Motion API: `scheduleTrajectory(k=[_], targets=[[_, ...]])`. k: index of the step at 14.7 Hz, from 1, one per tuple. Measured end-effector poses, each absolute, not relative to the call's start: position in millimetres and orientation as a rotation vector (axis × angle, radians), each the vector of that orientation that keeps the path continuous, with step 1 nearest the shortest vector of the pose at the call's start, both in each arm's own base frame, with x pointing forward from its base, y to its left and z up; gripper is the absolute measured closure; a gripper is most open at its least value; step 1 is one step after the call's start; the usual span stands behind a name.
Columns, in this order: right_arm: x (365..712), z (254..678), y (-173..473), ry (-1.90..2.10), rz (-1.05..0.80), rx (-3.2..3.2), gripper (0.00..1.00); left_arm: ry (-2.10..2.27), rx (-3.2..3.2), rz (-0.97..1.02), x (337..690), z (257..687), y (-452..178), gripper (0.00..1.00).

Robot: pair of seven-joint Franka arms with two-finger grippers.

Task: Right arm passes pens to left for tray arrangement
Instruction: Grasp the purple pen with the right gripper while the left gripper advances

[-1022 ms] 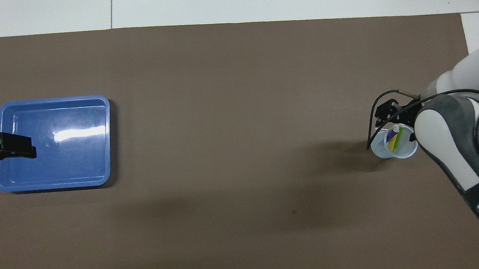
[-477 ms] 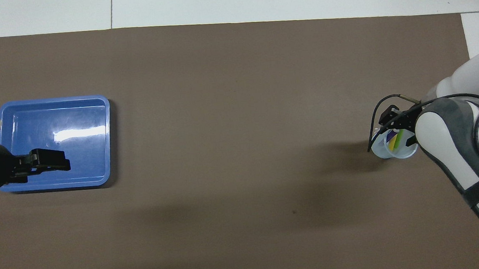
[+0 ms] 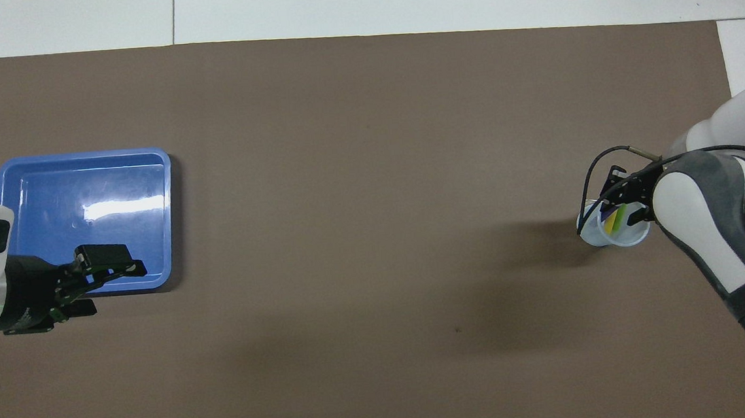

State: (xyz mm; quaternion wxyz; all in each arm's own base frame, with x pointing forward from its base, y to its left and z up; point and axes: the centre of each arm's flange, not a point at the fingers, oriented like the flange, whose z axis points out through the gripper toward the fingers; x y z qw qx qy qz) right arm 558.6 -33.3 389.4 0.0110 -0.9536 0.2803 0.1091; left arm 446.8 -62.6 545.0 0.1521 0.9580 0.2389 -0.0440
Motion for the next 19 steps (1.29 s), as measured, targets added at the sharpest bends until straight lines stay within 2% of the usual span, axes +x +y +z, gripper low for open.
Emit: scheduleTrajectory(k=[1, 2, 4, 5, 7, 8, 13, 19], targets=[[558.2, 388.7, -33.3, 0.875, 0.343, -2.975, 0.57, 0.764, 2.691, -0.146, 442.1, 541.7, -64.8, 0.00], [557.8, 388.1, -33.2, 0.875, 0.345, -2.975, 0.60, 0.850, 2.630, -0.166, 437.9, 539.1, -66.8, 0.00], [557.4, 387.3, -33.2, 0.875, 0.348, -2.975, 0.60, 1.019, 2.515, -0.194, 431.7, 533.9, -69.7, 0.00], [557.2, 387.0, -33.2, 0.875, 0.349, -2.975, 0.69, 1.092, 2.457, -0.206, 429.8, 531.7, -73.1, 0.00], [557.1, 386.8, -33.1, 0.875, 0.349, -2.975, 0.70, 1.225, 2.347, -0.218, 428.6, 526.2, -82.4, 0.00], [557.1, 386.8, -33.1, 0.875, 0.349, -2.975, 0.78, 1.284, 2.292, -0.222, 429.0, 522.9, -88.0, 0.00], [558.2, 396.1, -32.0, 0.869, 0.367, -2.978, 0.82, 1.421, 2.076, -0.233, 424.5, 505.8, -133.1, 0.00], [566.1, 467.9, -23.3, 0.827, 0.355, -2.993, 0.82, 1.455, 1.967, -0.244, 406.8, 485.1, -178.0, 0.00]])
